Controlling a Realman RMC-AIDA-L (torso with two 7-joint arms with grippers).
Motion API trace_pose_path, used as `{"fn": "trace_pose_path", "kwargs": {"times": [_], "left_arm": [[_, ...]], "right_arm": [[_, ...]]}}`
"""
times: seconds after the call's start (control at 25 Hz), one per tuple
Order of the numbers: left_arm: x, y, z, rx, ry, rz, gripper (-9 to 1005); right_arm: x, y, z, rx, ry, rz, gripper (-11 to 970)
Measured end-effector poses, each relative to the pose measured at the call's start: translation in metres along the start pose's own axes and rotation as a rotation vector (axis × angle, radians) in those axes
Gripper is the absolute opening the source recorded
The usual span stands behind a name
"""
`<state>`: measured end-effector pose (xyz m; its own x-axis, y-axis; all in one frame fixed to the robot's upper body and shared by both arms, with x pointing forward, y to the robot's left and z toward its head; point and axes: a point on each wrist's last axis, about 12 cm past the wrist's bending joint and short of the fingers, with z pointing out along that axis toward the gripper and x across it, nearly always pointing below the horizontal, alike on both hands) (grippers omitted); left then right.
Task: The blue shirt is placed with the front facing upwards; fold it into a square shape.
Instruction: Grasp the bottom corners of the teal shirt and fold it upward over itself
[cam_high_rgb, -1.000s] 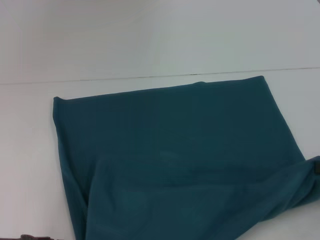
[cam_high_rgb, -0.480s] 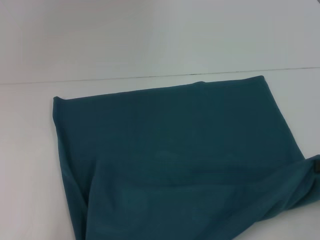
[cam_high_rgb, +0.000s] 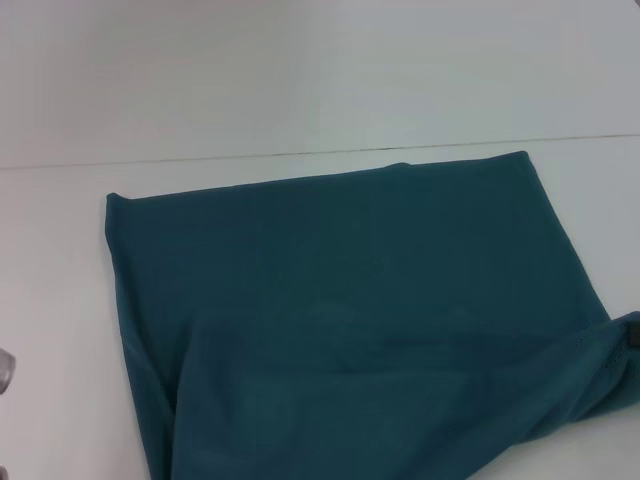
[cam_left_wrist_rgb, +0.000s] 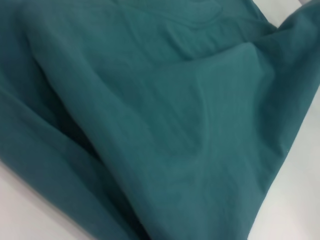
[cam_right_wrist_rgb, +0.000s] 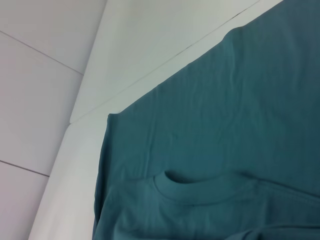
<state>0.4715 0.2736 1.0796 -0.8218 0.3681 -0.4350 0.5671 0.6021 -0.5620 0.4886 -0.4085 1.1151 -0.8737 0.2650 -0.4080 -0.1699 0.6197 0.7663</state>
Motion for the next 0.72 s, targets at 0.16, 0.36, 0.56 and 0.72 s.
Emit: {"fn": "trace_pose_path", "kwargs": {"times": [0.16, 0.36, 0.56, 0.72], "left_arm": [[0.0, -0.001, 0.002, 0.008, 0.008, -0.003, 834], [0.001, 0.0, 0.006, -0.002, 0.035, -0.001, 822], [-0.003, -0.002, 0.013, -0.036, 0.07, 0.026, 733], [-0.009, -0.004, 0.015, -0.058, 0.071, 0.05, 635]], "right_arm": [[0.0, -0.001, -0.002, 0.006, -0.001, 0.001, 49], [0.002, -0.002, -0.004, 0.01, -0.001, 0.0, 50], [0.005, -0.003, -0.002, 0.0, 0.005, 0.003, 50], [0.006, -0.003, -0.003, -0.002, 0.01, 0.007, 50]]}}
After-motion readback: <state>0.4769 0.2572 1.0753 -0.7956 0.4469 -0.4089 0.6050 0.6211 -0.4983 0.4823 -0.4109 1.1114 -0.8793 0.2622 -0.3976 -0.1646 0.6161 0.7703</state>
